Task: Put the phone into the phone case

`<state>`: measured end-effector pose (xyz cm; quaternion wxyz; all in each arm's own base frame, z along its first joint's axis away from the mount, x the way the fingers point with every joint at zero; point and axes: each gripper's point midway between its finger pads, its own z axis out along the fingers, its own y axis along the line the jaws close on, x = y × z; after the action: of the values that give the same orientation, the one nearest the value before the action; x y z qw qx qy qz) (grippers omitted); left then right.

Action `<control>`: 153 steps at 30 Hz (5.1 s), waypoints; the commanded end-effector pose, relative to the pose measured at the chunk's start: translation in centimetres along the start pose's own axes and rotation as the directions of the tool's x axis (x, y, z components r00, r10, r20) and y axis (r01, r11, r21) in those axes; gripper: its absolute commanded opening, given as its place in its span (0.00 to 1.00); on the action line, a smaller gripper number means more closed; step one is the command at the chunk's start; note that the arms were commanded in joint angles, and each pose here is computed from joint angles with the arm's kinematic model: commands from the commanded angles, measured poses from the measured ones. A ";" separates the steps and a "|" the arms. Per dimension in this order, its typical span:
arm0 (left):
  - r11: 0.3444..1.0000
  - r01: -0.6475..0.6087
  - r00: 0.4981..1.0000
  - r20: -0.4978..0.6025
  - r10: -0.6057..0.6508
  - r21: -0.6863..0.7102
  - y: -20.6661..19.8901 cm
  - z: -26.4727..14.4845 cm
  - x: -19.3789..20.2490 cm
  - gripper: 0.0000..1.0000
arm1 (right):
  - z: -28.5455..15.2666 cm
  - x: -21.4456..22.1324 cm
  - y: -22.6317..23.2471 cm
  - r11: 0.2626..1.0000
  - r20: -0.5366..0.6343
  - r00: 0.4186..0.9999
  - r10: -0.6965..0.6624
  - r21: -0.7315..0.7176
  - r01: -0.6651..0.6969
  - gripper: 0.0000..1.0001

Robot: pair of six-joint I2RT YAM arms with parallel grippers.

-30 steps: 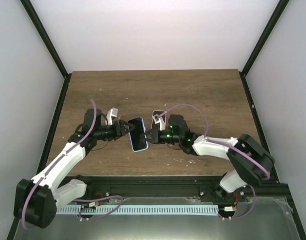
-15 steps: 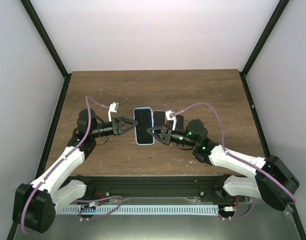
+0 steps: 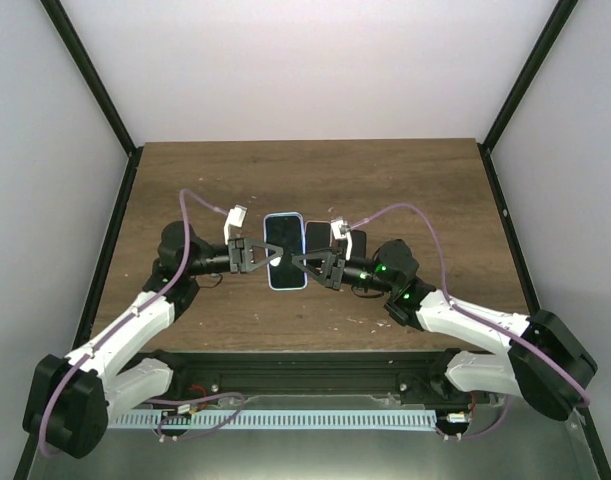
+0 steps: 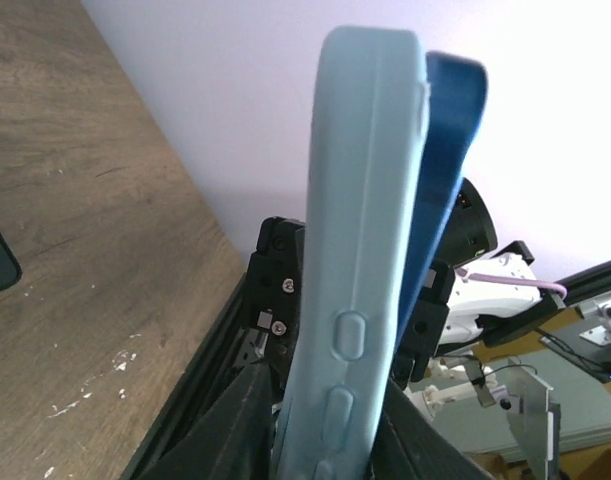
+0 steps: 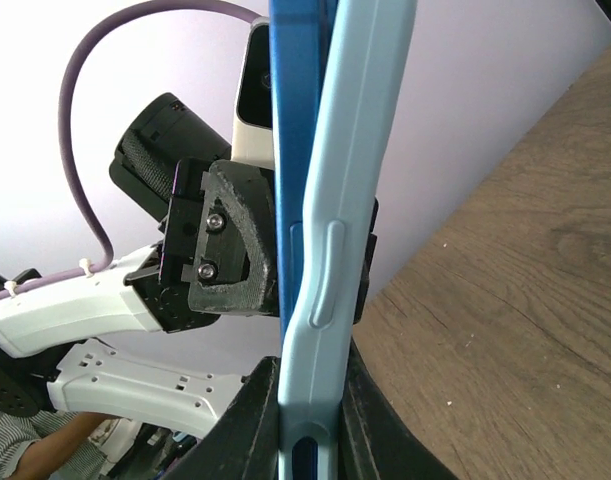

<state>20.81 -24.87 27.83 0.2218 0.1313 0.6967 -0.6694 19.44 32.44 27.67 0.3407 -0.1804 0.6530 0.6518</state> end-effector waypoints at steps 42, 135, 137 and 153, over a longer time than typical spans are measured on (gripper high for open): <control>0.980 -0.178 0.966 -0.177 0.191 0.088 -1.0 1.3 2.8 0.18 | -0.7 -5.0 2.4 0.996 -0.040 0.998 0.037 -0.080 -0.040 0.01; 0.987 -0.158 0.978 -0.144 0.154 -0.018 0.0 0.4 1.3 0.06 | -0.4 -5.5 2.5 0.996 -0.072 0.996 0.054 -0.060 -0.059 0.31; 0.988 -0.155 0.977 -0.148 0.151 -0.020 0.1 0.5 1.4 0.05 | -0.4 -5.6 2.5 0.996 -0.075 0.996 0.049 -0.065 -0.054 0.21; 0.984 -0.119 0.983 -0.152 0.099 -0.131 2.3 0.7 0.7 0.04 | -0.9 -6.5 2.1 0.997 -0.053 0.997 -0.061 0.041 0.063 0.18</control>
<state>20.78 -25.66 26.63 0.2258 0.2246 0.7259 -0.6096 22.56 30.81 28.98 0.2925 -0.1896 0.7105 0.6113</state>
